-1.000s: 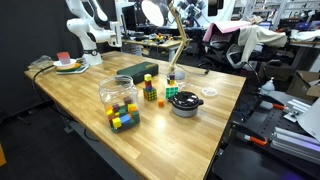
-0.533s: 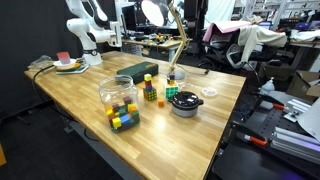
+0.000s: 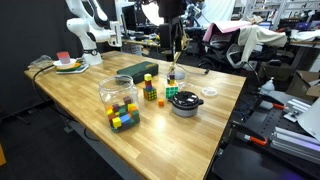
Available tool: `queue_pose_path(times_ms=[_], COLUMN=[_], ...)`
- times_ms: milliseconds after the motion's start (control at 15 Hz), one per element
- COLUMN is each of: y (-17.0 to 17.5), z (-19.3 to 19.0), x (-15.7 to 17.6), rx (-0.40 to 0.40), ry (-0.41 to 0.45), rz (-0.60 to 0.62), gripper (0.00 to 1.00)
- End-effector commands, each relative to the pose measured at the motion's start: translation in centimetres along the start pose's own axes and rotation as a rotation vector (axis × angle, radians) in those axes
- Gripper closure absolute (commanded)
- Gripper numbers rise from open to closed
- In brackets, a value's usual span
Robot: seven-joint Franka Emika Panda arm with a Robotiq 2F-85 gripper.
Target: Pick the orange block from the table and place it on the yellow block
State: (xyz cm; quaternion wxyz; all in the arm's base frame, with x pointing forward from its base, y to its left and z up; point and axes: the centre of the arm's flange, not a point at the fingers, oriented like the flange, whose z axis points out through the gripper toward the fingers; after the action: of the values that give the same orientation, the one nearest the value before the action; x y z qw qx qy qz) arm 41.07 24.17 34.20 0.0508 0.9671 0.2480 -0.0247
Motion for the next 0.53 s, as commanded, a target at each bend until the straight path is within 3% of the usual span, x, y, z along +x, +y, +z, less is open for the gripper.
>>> queue_pose_path(times_ms=[0, 467], y=[0.0, 0.1], z=[0.0, 0.6], x=[0.1, 1.6], rx=[0.001, -0.039], ry=[0.001, 0.037], rz=[-0.002, -0.031], gripper=[0.0, 0.0])
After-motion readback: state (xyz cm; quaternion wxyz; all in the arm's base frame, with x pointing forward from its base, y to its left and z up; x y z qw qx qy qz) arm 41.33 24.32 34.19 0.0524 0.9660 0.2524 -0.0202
